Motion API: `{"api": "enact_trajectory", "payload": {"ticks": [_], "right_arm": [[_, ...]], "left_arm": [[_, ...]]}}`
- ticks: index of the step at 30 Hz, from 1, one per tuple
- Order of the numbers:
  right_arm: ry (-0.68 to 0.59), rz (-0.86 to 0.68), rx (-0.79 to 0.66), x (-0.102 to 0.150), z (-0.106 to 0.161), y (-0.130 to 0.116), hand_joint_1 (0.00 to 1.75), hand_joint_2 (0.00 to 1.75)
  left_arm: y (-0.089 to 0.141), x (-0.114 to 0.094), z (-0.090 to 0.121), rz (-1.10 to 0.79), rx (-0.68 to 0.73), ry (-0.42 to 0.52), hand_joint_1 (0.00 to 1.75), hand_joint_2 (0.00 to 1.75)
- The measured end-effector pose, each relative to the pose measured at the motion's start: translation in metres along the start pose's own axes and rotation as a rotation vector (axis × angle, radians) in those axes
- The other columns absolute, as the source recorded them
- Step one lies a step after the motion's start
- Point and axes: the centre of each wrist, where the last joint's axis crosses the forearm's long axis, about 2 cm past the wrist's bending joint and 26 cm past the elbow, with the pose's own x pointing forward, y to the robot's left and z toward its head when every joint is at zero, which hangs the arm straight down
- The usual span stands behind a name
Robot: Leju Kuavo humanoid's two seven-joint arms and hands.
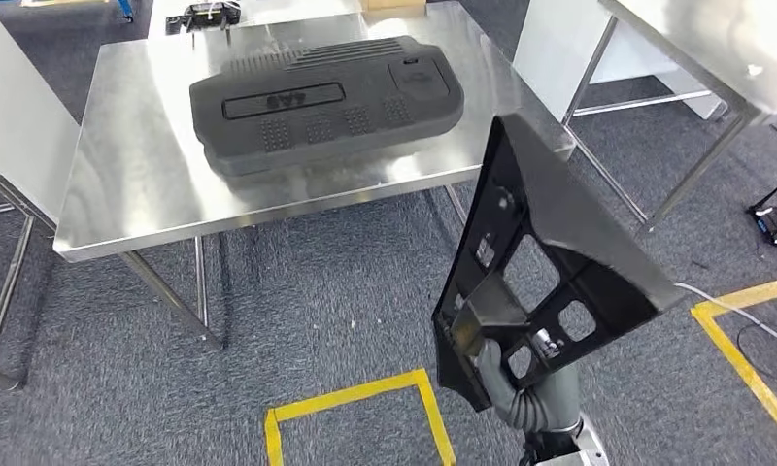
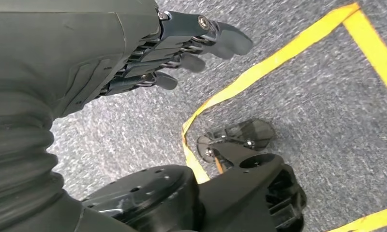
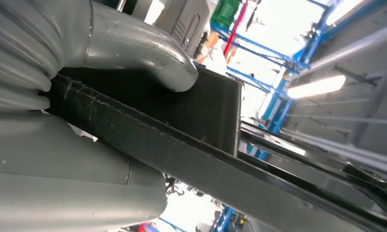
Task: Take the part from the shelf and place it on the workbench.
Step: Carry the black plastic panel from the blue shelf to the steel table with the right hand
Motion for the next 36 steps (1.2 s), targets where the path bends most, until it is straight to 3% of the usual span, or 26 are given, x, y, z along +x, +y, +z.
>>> {"api": "enact_trajectory", "payload": {"ticks": [36], "right_arm": [[-0.007,0.028,0.005,-0.0001,-0.0001,0.0012,1.75,1.75]], "left_arm": [[-0.0032,0.0010,0.0001,0.010,-0.002,0.000,0.00,1.75]]}}
